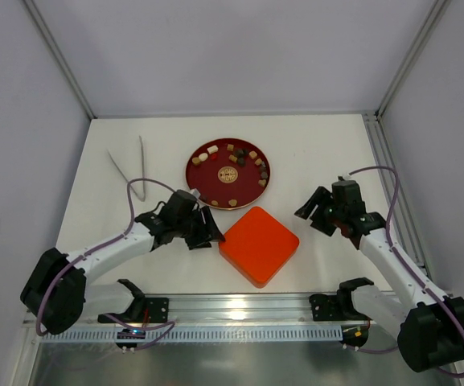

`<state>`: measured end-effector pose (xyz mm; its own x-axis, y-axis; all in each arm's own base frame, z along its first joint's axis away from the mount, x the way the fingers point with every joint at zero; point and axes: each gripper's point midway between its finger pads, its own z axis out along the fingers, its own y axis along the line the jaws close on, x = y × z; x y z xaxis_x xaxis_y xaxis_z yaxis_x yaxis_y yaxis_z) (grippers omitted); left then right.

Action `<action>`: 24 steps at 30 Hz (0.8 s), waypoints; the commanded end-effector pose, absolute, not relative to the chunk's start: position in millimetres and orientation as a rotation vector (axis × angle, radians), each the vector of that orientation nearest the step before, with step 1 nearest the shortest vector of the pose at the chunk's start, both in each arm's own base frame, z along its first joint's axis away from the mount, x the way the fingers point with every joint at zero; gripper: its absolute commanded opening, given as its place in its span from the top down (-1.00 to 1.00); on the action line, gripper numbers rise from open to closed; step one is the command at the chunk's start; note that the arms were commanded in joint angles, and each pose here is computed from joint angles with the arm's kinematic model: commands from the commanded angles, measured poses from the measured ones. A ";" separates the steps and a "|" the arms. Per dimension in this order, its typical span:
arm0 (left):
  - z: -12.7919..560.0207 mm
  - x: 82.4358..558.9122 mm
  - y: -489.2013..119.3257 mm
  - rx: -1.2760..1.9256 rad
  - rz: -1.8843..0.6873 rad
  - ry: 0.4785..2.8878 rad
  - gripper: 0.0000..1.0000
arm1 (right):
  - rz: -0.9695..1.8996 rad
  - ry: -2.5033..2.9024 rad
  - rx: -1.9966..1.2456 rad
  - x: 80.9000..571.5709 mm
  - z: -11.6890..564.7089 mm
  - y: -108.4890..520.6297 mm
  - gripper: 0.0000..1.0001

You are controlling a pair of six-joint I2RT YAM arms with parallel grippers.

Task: Pack the chocolate

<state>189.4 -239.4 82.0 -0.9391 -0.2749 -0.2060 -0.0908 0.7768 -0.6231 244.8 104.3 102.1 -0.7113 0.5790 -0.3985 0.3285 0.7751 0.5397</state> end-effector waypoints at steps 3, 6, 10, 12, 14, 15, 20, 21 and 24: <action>77.3 184.1 -251.9 -0.273 -0.886 2.697 -0.11 | 0.674 2.383 0.476 248.4 108.7 121.4 -0.36; 72.2 181.4 -251.7 -0.275 -0.879 2.705 -0.10 | 0.674 2.405 0.416 243.4 105.4 128.9 -0.36; 57.7 173.5 -245.0 -0.303 -0.834 2.749 0.01 | 0.646 2.440 0.356 232.4 94.5 138.4 -0.36; 50.2 168.8 -240.5 -0.316 -0.802 2.781 0.06 | 0.648 2.460 0.356 226.3 87.2 142.2 -0.36; 44.9 165.5 -236.2 -0.330 -0.773 2.797 0.12 | 0.653 2.484 0.353 218.1 76.1 144.8 -0.36; 41.6 163.1 -233.5 -0.338 -0.758 2.808 0.13 | 0.650 2.498 0.355 212.5 70.1 145.5 -0.35; 31.1 158.0 -224.9 -0.367 -0.700 2.837 0.19 | 0.645 2.508 0.378 201.5 56.7 143.1 -0.35; 28.9 157.0 -223.9 -0.367 -0.691 2.845 0.20 | 0.649 2.511 0.380 199.4 54.5 143.4 -0.34; 21.6 155.0 -222.7 -0.381 -0.664 2.867 0.22 | 0.632 2.535 0.397 191.6 42.9 141.2 -0.33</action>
<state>174.2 -255.0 65.9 -0.9460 -0.2903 -0.1443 -0.1440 0.7751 -0.6152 202.6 147.1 61.1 -0.8251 0.3842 -0.4143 0.1198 0.8356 0.5361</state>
